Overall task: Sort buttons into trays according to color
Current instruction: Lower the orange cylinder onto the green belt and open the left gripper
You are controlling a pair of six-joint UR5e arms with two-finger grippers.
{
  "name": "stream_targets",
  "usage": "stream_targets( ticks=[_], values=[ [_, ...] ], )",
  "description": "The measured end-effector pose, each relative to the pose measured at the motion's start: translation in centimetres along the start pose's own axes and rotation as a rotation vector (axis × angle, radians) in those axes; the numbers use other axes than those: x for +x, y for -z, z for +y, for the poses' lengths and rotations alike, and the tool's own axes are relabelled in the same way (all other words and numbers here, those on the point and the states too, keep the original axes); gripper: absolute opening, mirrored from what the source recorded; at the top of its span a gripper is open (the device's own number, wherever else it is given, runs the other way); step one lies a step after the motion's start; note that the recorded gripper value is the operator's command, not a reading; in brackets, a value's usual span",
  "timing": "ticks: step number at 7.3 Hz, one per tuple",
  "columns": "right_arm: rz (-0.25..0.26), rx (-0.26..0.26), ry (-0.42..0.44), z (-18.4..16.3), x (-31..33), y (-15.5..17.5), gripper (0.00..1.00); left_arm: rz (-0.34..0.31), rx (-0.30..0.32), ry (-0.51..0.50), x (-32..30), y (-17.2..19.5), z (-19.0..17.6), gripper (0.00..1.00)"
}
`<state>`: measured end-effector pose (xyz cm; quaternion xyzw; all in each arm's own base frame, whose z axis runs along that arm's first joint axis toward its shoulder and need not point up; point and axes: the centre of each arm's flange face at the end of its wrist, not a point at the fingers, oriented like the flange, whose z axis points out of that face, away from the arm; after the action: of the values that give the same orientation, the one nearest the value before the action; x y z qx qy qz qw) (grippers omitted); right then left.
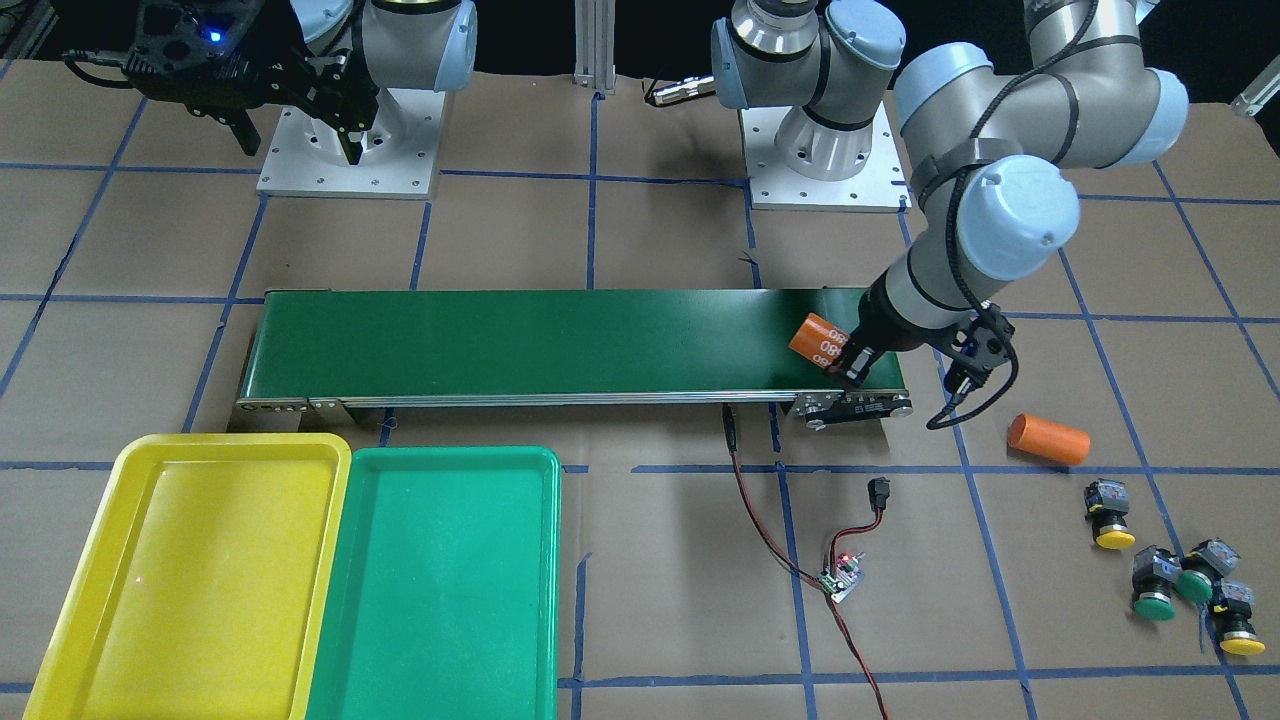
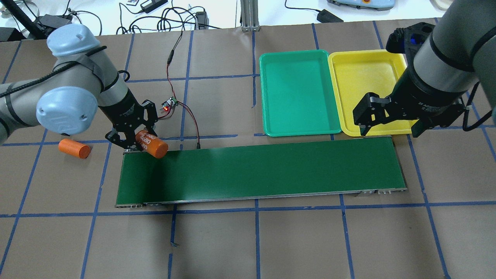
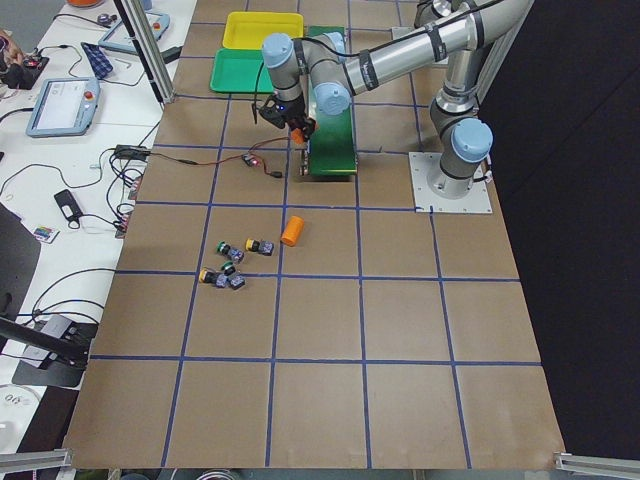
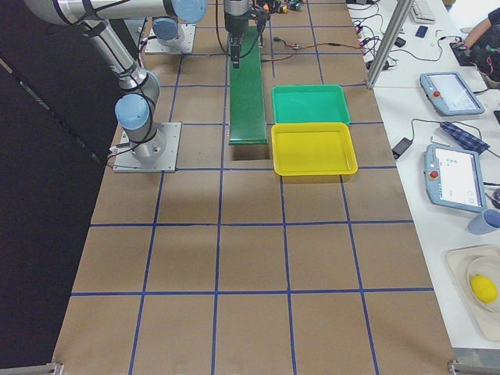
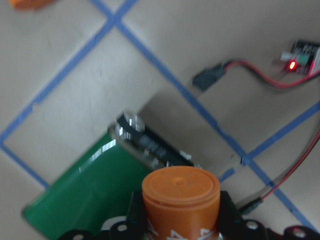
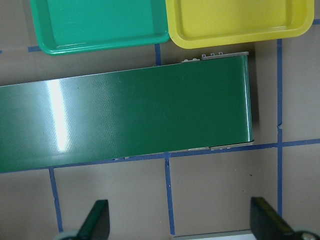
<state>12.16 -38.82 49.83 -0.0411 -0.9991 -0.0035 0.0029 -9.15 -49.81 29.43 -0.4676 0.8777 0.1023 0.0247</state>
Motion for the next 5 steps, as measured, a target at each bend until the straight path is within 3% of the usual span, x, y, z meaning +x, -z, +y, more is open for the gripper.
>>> stream_targets(
  ticks=[1,2,3,5],
  values=[
    [0.0,0.0,0.0,0.0,0.0,0.0,1.0,-0.03,-0.012,0.031,-0.1,-1.7,1.9,0.0],
    [0.0,0.0,-0.001,0.0,0.0,0.0,1.0,-0.051,-0.015,0.04,-0.4,-2.8,2.8,0.31],
    [0.0,-0.001,0.0,-0.1,0.0,0.0,1.0,-0.085,-0.005,0.041,-0.6,-3.9,2.9,0.89],
    [0.0,-0.003,-0.001,-0.1,0.1,-0.1,1.0,-0.127,0.047,-0.015,-0.6,-4.2,2.1,0.99]
  ],
)
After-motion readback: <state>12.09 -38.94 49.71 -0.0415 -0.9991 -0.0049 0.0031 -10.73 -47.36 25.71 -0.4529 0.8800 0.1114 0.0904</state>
